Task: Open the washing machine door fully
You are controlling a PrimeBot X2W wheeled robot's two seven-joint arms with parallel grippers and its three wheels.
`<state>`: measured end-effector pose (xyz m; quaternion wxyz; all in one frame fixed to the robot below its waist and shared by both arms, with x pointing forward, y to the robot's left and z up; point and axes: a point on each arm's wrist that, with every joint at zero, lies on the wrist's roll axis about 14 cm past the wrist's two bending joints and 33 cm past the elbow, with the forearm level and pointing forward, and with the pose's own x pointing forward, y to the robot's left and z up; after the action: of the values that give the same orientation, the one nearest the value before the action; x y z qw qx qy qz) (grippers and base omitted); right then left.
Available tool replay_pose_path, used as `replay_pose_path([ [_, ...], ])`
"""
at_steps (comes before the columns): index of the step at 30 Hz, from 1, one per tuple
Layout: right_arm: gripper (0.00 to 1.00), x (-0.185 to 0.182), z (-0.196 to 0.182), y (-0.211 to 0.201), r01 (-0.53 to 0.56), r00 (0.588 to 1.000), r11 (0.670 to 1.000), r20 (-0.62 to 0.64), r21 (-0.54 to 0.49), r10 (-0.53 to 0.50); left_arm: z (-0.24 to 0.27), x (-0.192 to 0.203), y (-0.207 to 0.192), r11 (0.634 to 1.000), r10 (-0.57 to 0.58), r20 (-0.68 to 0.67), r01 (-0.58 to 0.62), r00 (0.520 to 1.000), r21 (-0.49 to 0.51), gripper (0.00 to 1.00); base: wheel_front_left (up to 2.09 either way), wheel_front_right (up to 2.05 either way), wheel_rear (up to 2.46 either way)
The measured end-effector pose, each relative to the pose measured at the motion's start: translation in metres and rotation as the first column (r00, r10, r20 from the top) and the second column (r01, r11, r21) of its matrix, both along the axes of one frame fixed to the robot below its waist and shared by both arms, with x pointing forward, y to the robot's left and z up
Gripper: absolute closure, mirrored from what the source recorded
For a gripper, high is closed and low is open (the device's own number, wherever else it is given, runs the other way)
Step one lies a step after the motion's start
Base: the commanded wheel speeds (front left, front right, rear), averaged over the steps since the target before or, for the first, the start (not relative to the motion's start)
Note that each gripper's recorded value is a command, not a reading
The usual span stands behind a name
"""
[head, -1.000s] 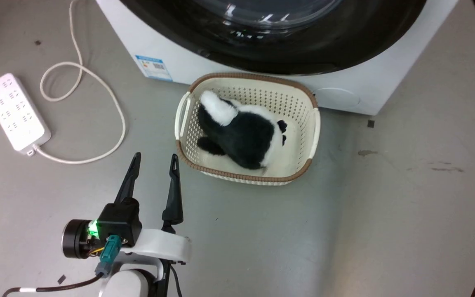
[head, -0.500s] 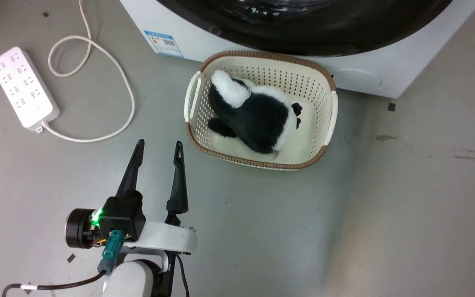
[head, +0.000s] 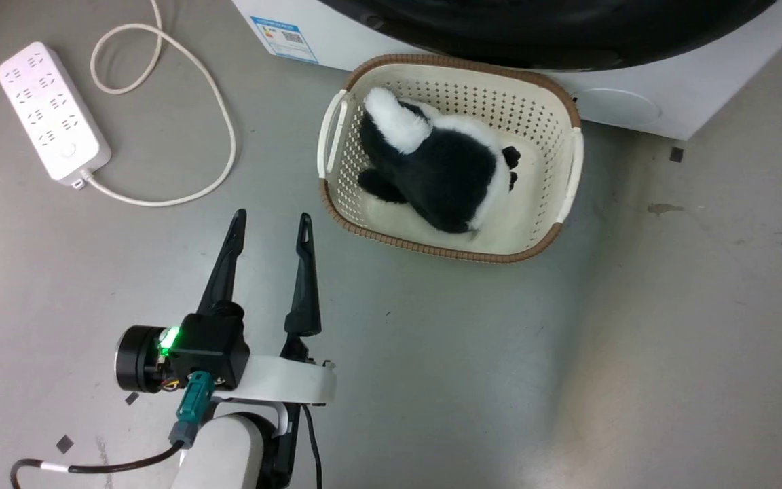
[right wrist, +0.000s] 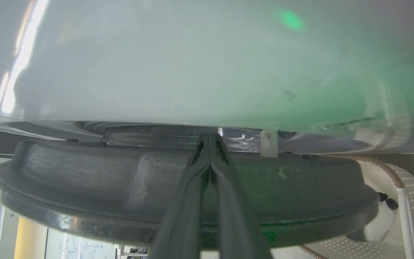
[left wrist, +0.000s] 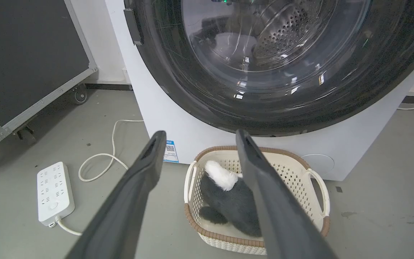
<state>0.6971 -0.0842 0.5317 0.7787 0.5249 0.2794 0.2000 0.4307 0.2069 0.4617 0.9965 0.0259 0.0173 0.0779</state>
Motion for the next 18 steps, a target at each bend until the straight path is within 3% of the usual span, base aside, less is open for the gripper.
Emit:
replay_pose_path([
  [10,1.0,-0.019,0.011,0.022,-0.132,0.99,0.984,-0.042,0.121,0.137,0.013,-0.006,0.007,1.0,0.021,0.041,-0.022,0.999,0.016,0.0,0.0,0.0,0.0],
  [18,1.0,-0.075,-0.004,0.034,-0.198,0.971,0.971,-0.106,0.137,0.213,0.039,-0.021,0.004,1.0,0.009,0.104,-0.01,0.995,0.011,0.0,0.0,0.0,0.0],
])
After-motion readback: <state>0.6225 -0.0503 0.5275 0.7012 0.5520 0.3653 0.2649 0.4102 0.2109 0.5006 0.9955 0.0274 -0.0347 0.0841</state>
